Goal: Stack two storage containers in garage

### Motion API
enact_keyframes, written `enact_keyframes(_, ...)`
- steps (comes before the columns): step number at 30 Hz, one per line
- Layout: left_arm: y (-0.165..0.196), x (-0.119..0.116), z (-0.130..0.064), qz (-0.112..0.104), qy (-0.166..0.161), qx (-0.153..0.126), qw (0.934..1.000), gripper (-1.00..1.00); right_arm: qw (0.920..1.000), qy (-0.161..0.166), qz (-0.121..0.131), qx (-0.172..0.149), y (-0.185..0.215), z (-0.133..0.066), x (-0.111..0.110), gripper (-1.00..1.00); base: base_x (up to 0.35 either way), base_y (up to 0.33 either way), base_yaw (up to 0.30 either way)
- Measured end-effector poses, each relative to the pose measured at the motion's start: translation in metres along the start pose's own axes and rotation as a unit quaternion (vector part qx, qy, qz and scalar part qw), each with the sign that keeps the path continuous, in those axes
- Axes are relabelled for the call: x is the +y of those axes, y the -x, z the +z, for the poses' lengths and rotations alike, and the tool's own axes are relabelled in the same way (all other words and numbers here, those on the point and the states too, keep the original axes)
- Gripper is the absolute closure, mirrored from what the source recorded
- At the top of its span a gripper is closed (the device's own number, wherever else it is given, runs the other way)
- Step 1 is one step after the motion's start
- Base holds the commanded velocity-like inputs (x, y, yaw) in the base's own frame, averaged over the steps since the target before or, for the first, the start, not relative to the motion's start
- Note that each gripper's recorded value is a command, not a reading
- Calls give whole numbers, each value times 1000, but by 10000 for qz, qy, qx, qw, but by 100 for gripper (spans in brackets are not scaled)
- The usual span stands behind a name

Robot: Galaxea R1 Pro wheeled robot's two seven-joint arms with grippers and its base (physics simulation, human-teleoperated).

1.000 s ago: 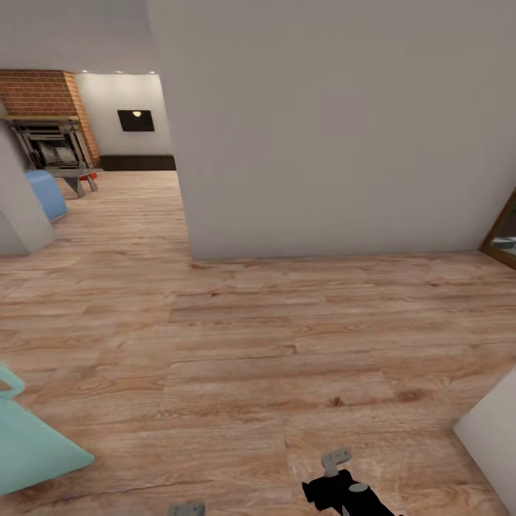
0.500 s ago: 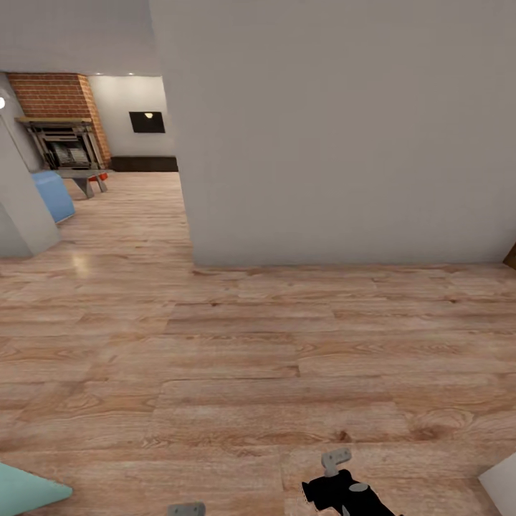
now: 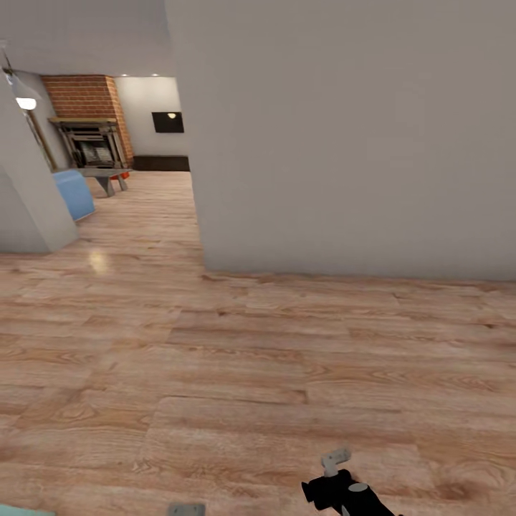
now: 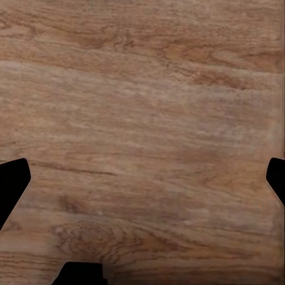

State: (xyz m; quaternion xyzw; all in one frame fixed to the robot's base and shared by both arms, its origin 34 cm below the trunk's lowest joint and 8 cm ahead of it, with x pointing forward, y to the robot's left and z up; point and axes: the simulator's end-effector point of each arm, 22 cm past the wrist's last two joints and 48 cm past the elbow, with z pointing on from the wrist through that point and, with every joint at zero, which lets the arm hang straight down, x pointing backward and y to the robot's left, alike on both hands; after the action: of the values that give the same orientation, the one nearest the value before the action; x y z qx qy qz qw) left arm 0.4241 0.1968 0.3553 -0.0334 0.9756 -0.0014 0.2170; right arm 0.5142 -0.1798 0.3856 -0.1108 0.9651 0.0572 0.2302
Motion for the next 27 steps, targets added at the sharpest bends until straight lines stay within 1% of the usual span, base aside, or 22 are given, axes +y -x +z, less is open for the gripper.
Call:
enact_keyframes(4, 0, 0, 0, -1, 0, -2, 10000, -100, 10000, 1, 1, -2, 0, 0, -1, -100, 343, -73, 39)
enact_keyframes(8, 0, 0, 0, -1, 1, -1, 10000, -100, 10000, -1, -2, 0, 0, 0, 0, -100, 344, -80, 153)
enact_keyframes(27, -1, 0, 0, 2, 2, 5, 10000, -100, 10000, 0, -2, 4, 0, 0, 0, -100, 344, -11, 253)
